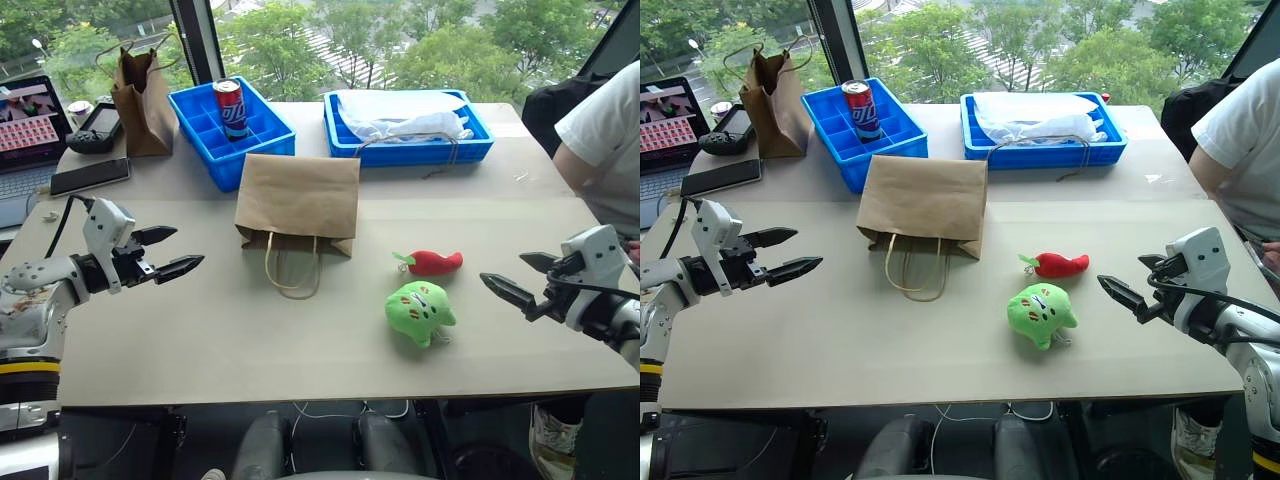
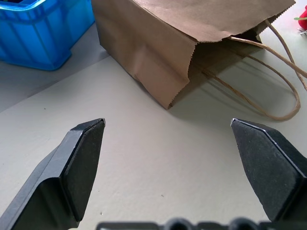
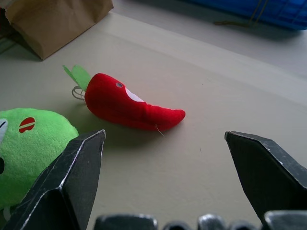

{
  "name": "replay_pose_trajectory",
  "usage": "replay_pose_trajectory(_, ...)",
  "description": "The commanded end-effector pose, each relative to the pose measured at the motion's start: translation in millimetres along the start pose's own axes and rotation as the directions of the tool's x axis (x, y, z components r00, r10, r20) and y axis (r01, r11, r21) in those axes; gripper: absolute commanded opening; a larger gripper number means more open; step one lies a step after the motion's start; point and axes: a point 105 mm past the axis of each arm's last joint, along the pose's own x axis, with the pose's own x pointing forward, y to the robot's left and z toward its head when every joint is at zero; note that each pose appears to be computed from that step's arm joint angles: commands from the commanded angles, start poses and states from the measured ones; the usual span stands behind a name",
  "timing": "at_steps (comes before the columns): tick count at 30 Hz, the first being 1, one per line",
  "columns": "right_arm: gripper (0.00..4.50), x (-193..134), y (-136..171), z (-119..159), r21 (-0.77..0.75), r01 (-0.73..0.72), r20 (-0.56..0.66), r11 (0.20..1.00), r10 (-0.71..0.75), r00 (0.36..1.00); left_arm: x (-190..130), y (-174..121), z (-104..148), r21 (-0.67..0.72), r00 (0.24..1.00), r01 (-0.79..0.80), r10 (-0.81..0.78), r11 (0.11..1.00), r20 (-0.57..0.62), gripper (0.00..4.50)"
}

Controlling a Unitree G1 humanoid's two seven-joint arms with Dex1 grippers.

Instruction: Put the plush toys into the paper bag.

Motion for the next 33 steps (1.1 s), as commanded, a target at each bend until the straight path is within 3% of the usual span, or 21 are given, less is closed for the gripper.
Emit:
replay_pose_trajectory(1, 4.46, -6, 11, 22, -0.104, -0.099, 0.027, 0.99, 0.103, 0.994, -1, 1, 33, 0.088, 0.997, 0.056, -0.061, 0.994, 0.05, 4.5)
replay_pose_trajectory(3, 4.46, -14, 42, 45, -0.225, -0.337, -0.036, 0.914, 0.337, 0.941, 5, -19, 52, 0.283, 0.959, 0.284, -0.275, 0.916, -0.072, 4.5)
replay_pose_trajectory(5, 4.46, -21, 69, 55, -0.309, -0.505, -0.141, 0.806, 0.486, 0.863, 4, -35, 55, 0.388, 0.887, 0.462, -0.423, 0.797, -0.188, 4.5)
replay_pose_trajectory(7, 4.46, -26, 86, 61, -0.337, -0.61, -0.217, 0.717, 0.571, 0.792, 6, -39, 63, 0.405, 0.838, 0.544, -0.499, 0.735, -0.22, 4.5)
replay_pose_trajectory(10, 4.46, -27, 93, 70, -0.352, -0.645, -0.242, 0.679, 0.599, 0.763, 16, -38, 75, 0.443, 0.823, 0.562, -0.523, 0.698, -0.22, 4.5)
replay_pose_trajectory(17, 4.46, -17, 100, 90, -0.363, -0.607, -0.149, 0.707, 0.599, 0.787, 45, -45, 76, 0.532, 0.785, 0.604, -0.558, 0.593, -0.269, 4.5)
replay_pose_trajectory(21, 4.46, -15, 113, 86, -0.331, -0.627, -0.139, 0.705, 0.62, 0.772, 71, -53, 67, 0.691, 0.758, 0.611, -0.535, 0.386, -0.373, 4.5)
replay_pose_trajectory(25, 4.46, -18, 129, 81, -0.278, -0.641, -0.12, 0.715, 0.636, 0.762, 95, -67, 73, 0.811, 0.758, 0.543, -0.543, 0.22, -0.36, 4.5)
replay_pose_trajectory(29, 4.46, -23, 135, 75, -0.245, -0.619, -0.113, 0.746, 0.612, 0.783, 113, -79, 84, 0.866, 0.763, 0.473, -0.567, 0.164, -0.31, 4.5)
replay_pose_trajectory(33, 4.46, -25, 134, 72, -0.236, -0.566, -0.097, 0.79, 0.561, 0.822, 126, -93, 82, 0.894, 0.746, 0.446, -0.566, 0.035, -0.35, 4.5)
